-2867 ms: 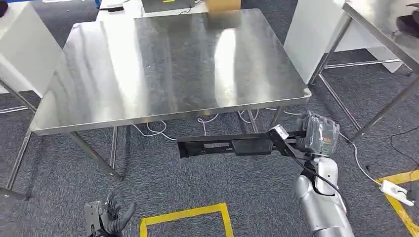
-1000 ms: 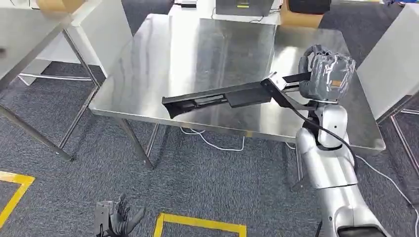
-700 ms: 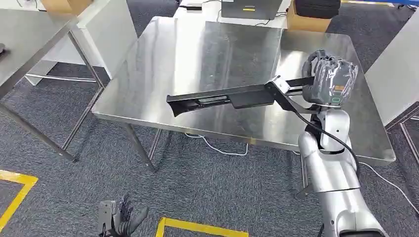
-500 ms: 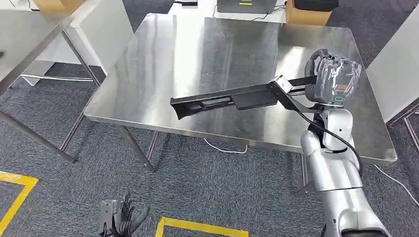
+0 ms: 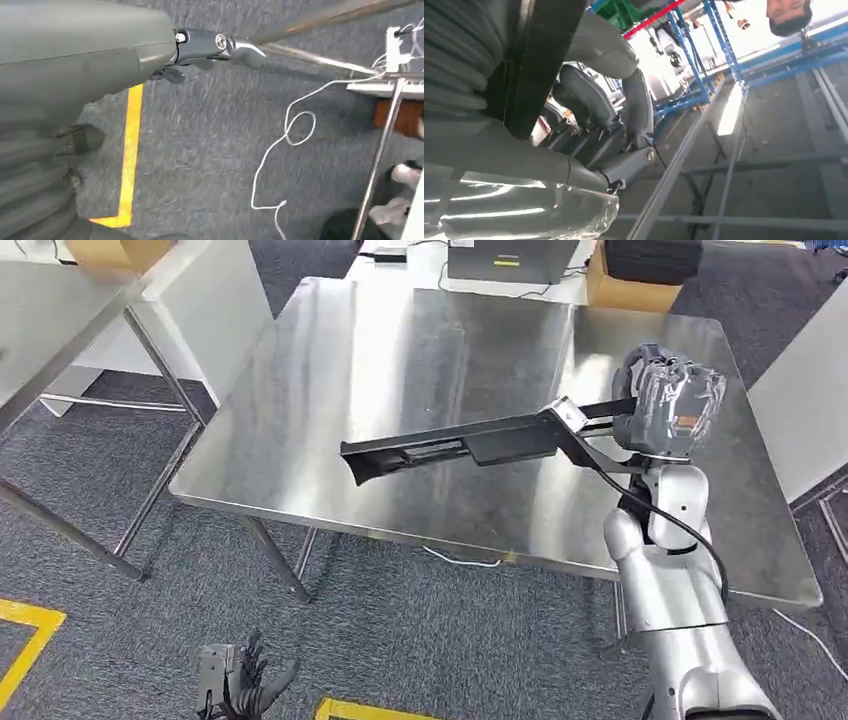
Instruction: Take the parts from the cabinet and place them on the table.
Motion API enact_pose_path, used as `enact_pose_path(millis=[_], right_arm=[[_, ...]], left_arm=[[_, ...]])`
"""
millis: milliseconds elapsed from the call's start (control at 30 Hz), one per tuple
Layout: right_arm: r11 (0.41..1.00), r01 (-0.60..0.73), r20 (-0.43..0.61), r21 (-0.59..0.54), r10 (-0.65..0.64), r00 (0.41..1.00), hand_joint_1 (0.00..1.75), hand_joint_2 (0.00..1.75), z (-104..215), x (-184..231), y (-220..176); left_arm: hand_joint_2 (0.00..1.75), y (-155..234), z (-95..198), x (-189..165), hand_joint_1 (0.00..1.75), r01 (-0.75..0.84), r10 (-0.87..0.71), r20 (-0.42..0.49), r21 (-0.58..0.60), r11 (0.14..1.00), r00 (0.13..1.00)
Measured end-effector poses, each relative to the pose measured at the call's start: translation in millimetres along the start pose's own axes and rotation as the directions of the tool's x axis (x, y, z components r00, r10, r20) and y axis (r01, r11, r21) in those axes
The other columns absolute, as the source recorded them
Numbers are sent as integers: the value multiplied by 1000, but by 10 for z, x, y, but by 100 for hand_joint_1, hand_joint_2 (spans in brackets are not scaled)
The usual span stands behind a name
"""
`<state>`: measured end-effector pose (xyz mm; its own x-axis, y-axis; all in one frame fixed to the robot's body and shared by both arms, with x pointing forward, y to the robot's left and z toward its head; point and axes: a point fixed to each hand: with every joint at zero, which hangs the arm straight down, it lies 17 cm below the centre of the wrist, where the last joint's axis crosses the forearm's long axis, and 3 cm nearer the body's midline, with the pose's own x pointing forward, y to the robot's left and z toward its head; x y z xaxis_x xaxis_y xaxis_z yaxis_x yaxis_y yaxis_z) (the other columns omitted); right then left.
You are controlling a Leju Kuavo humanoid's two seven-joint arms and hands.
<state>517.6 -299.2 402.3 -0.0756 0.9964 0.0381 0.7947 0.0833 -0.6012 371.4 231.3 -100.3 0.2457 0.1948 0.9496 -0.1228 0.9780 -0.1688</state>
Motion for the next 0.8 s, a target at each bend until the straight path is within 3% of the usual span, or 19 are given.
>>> enact_pose_path(millis=[367, 600, 800], right_arm=[[996, -81, -35, 39, 83, 996, 175, 175, 115, -165, 147], [970, -110, -145, 215, 143, 979, 175, 175, 65, -684, 674], [945, 37, -297, 324, 65, 953, 175, 175, 215, -1098, 1027]], left_arm=[[175, -66, 8, 22, 0, -17, 17, 12, -18, 1000, 1000], [175, -150, 44, -38, 0, 49, -49, 5, -56, 997, 999], [175, -309, 68, -57, 0, 64, -65, 1, -125, 990, 998]])
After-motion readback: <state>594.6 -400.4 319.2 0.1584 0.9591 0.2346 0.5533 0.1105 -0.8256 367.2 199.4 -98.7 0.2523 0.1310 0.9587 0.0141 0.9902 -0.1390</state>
